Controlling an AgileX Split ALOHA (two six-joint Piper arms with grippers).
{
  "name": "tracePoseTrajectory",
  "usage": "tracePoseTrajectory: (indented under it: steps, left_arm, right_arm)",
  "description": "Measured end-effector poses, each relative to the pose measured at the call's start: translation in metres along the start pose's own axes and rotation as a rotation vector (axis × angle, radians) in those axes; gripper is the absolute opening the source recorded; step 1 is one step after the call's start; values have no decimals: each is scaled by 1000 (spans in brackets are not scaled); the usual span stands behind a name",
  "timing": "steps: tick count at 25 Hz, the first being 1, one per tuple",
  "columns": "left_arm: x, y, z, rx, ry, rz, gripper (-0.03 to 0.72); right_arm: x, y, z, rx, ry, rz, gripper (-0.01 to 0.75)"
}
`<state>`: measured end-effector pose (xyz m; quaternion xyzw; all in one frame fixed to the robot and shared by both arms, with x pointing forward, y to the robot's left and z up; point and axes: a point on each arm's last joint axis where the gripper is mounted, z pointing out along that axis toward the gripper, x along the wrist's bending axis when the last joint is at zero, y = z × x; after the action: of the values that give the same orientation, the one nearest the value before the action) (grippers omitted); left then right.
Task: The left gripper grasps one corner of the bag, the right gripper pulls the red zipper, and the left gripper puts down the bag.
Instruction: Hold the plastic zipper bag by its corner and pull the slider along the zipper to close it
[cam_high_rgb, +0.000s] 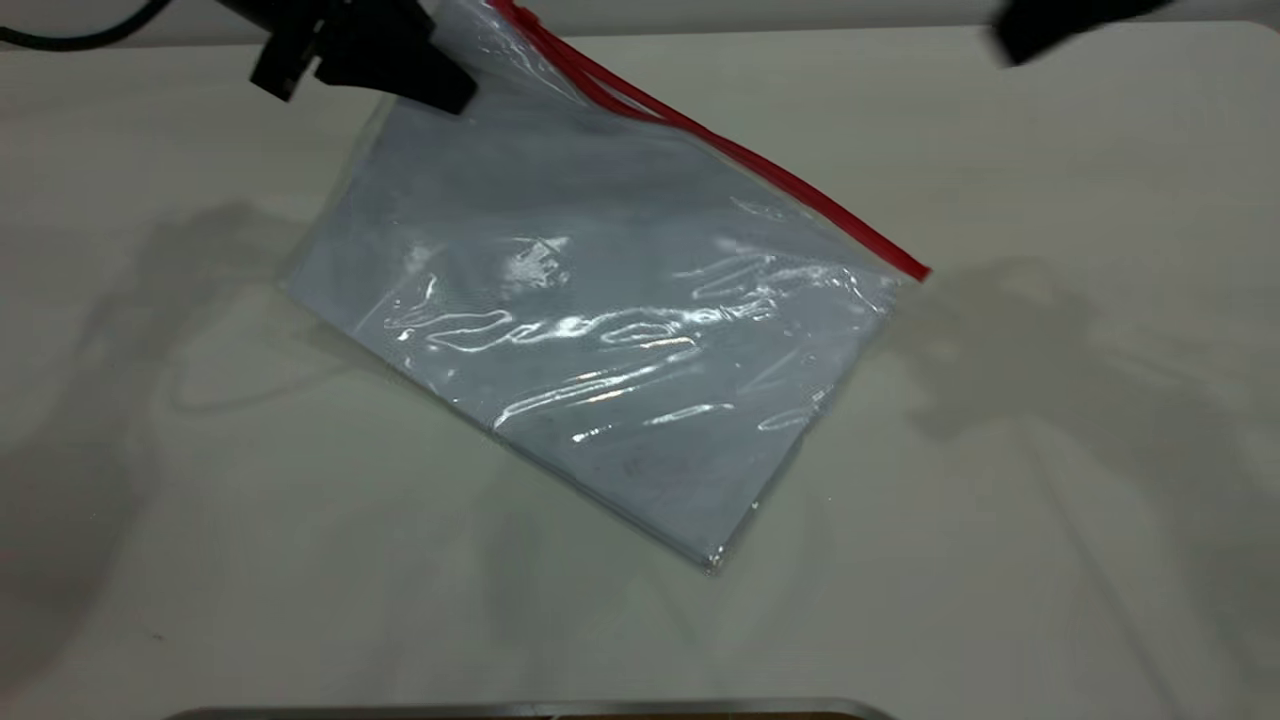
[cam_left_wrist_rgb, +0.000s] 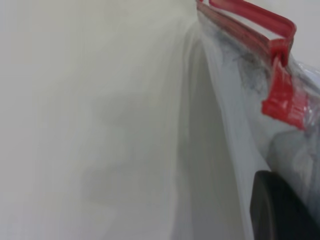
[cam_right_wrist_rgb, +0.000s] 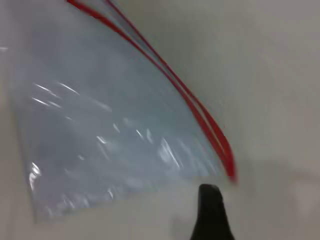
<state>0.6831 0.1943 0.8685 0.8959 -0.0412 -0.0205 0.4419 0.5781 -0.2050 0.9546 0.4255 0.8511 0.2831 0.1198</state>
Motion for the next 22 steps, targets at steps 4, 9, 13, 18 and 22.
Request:
tracePoseTrajectory:
  steps: [4,9,13,18,22]
  left_arm:
    - [-2,8,11,2,-26,29,53]
    - [-4,11,15,1,-41,37,53]
    - [-4,11,15,2,-42,38,53]
    - [-5,16,21,2,-56,49,53]
    - [-7,25,34,12,-66,72,53]
  right_arm:
    - [16,23,33,-40,115,-71,585]
    - [29,40,69,-83,297,-113,584]
    - [30,47,88,-131,382,-96,584]
    - [31,52,100,-168,445,-71,584]
    - [32,55,101,-198,471,-48,574]
